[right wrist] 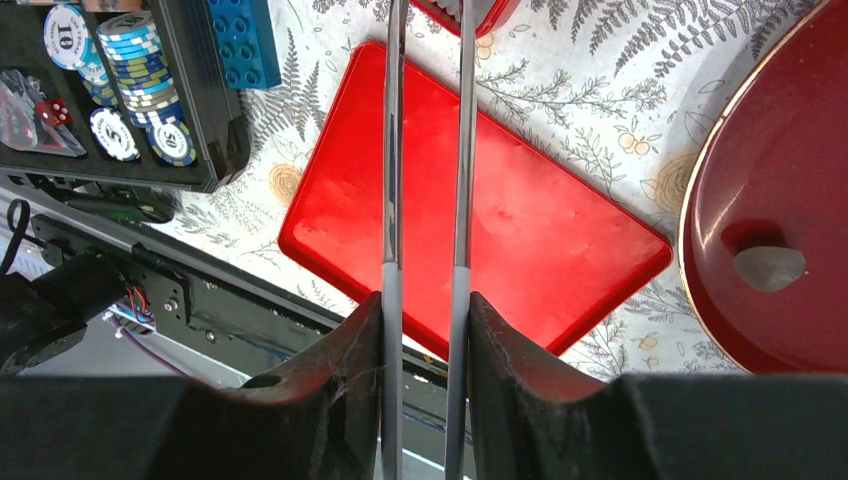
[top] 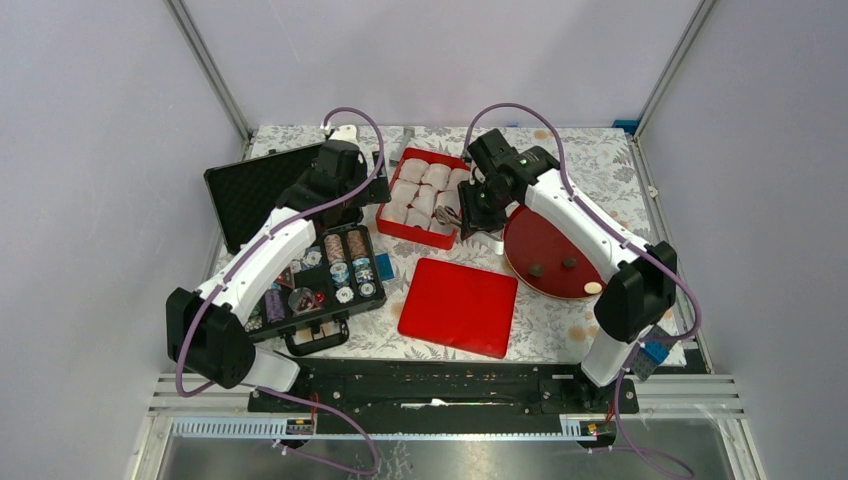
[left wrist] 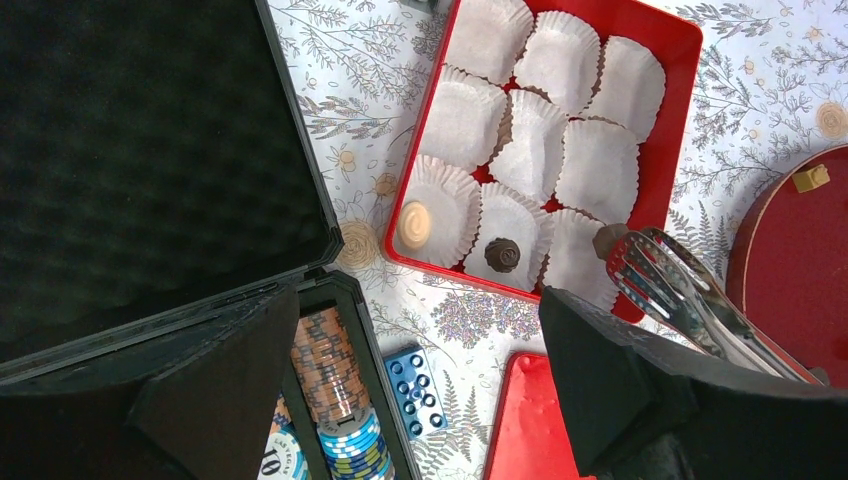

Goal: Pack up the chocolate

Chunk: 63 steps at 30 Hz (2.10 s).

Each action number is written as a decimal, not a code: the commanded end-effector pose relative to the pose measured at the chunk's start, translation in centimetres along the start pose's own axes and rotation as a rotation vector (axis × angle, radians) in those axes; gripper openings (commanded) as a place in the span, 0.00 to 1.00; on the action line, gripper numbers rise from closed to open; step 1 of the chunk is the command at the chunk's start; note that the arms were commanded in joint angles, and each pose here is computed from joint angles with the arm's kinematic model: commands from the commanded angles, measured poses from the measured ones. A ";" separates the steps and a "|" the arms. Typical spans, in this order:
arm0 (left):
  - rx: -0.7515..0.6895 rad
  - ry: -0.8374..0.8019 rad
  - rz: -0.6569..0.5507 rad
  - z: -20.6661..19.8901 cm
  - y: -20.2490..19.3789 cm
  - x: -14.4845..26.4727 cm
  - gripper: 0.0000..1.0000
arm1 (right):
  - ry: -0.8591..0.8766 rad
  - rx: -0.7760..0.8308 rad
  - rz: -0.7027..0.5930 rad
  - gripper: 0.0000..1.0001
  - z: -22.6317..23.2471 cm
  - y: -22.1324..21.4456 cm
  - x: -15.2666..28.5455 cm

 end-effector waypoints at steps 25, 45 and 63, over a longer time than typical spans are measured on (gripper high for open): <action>0.031 -0.007 -0.070 0.1 1.7 1.2 0.99 | -0.028 0.001 -0.041 0.45 -0.4 0.1 -0.5; 0.031 -0.021 -0.073 -0.3 2.0 1.3 0.99 | -0.269 -0.210 -0.342 0.26 -9.7 2.5 7.5; 0.042 -0.068 -0.049 -1.8 2.5 0.4 0.99 | -0.332 -0.248 -0.177 0.46 -17.2 -3.6 2.5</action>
Point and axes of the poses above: each gripper's point midway between its finger pads, its own x axis back along the fingers, its own z axis along the line the jaws close on, y = z × x, the point moved 1 cm from there along x, back along the fingers, and after that the axes turned 3 degrees about x, right-handed, at the moved point
